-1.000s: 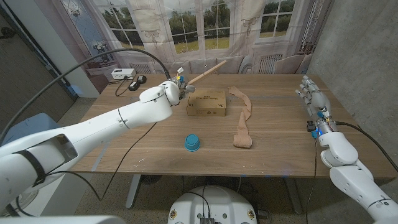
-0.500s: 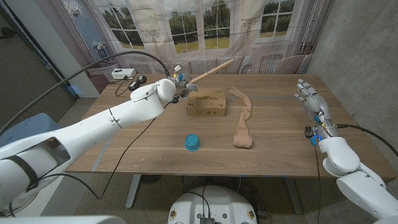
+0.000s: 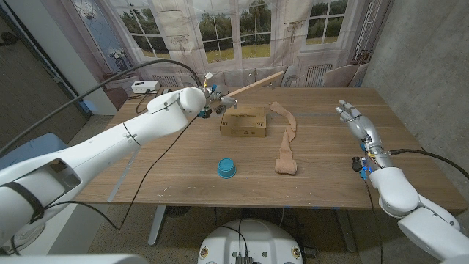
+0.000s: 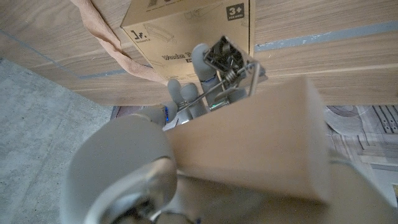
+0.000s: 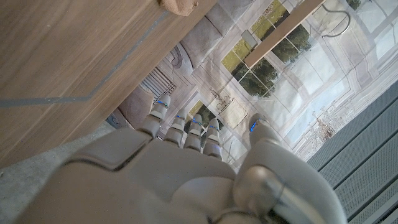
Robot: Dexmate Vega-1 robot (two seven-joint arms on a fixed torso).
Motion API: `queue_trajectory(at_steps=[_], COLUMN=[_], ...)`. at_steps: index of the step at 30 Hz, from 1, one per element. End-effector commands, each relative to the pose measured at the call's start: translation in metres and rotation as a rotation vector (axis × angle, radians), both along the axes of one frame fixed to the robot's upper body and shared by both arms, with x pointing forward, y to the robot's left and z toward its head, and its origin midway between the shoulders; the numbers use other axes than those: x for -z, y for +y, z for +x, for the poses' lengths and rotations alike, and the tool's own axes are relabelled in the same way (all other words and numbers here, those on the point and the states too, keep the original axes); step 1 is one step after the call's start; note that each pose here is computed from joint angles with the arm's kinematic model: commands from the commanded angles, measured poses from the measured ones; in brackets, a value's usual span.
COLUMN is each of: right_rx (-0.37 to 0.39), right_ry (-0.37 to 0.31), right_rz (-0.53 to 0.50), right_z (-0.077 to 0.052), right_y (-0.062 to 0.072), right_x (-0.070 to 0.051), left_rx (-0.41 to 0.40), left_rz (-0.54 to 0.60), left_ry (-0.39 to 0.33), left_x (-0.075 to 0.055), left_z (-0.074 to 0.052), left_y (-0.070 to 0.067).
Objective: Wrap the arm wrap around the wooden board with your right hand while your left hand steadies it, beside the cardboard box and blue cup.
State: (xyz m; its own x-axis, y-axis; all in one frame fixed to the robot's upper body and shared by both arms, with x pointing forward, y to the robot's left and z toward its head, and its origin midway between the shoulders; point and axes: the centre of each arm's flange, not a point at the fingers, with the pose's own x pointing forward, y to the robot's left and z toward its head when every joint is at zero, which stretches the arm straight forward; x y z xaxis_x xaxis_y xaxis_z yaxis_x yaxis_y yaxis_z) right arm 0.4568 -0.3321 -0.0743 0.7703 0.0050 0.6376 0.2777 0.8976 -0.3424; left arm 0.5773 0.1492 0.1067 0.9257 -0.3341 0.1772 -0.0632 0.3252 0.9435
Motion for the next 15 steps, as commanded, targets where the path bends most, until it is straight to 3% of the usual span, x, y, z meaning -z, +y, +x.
queue_trajectory(at_steps=[1,15], right_rx=[0.095,0.137], right_ry=[0.049,0.118], right_rz=[-0.157,-0.295], right_z=[-0.021,-0.027], right_y=[0.029,0.061], right_x=[0.009,0.011], left_rx=[0.079,0.125], left_rz=[0.029,0.045], left_ry=[0.039,0.089], left_x=[-0.019,-0.025], left_z=[-0.002,0.005], left_y=[-0.005,-0.008])
